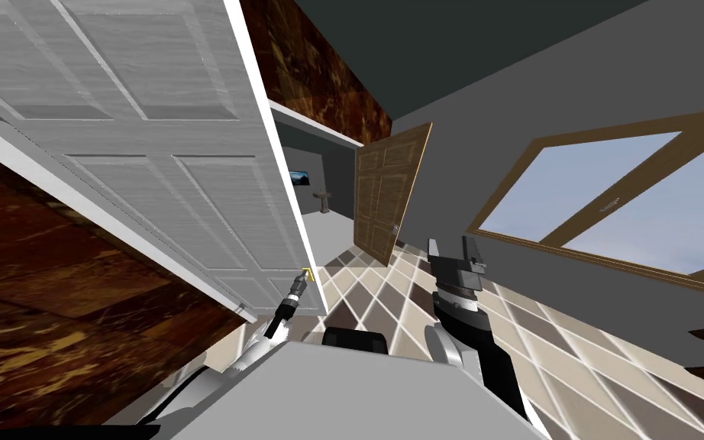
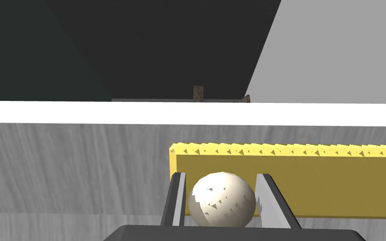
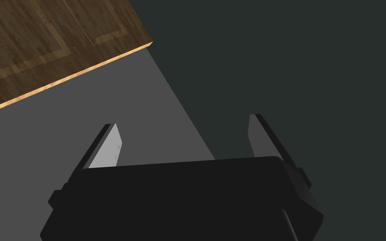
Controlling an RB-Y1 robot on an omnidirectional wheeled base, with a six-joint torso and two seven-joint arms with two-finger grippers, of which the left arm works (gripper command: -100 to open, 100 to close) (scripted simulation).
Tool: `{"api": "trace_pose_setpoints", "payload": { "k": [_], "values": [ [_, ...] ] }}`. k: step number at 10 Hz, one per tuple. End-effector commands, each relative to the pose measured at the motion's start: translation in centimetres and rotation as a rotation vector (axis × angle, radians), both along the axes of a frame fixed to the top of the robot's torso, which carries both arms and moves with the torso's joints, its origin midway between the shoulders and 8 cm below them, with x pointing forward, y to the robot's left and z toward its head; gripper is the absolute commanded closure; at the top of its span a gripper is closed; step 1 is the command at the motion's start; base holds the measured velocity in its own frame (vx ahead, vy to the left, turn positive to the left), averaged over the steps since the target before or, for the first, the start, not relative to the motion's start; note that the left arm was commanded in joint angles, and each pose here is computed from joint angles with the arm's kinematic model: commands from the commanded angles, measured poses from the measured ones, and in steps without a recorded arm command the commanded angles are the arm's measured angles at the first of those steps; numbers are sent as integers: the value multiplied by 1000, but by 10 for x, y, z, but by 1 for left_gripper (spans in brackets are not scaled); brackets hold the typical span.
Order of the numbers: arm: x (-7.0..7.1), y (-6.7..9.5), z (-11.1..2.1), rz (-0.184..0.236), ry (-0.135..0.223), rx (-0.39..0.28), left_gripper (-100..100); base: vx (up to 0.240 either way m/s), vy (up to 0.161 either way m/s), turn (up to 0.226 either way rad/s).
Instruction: Pull the door open
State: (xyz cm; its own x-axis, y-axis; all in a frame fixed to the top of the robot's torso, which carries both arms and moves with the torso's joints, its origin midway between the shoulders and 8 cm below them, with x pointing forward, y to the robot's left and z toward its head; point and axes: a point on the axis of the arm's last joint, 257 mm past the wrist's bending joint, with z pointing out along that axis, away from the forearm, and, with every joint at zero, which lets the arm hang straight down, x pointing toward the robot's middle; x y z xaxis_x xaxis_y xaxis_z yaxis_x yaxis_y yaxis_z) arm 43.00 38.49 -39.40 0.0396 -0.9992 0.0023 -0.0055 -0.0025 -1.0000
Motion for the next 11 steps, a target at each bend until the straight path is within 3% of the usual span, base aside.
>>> {"api": "trace_pose_setpoints", "payload": {
  "k": [1, 11],
  "values": [
    [0, 0, 0, 0, 0, 0, 100, -58, 24, -36],
    [4, -11, 2, -33, -5, 2, 100, -198, 70, -148]
  ]
}}
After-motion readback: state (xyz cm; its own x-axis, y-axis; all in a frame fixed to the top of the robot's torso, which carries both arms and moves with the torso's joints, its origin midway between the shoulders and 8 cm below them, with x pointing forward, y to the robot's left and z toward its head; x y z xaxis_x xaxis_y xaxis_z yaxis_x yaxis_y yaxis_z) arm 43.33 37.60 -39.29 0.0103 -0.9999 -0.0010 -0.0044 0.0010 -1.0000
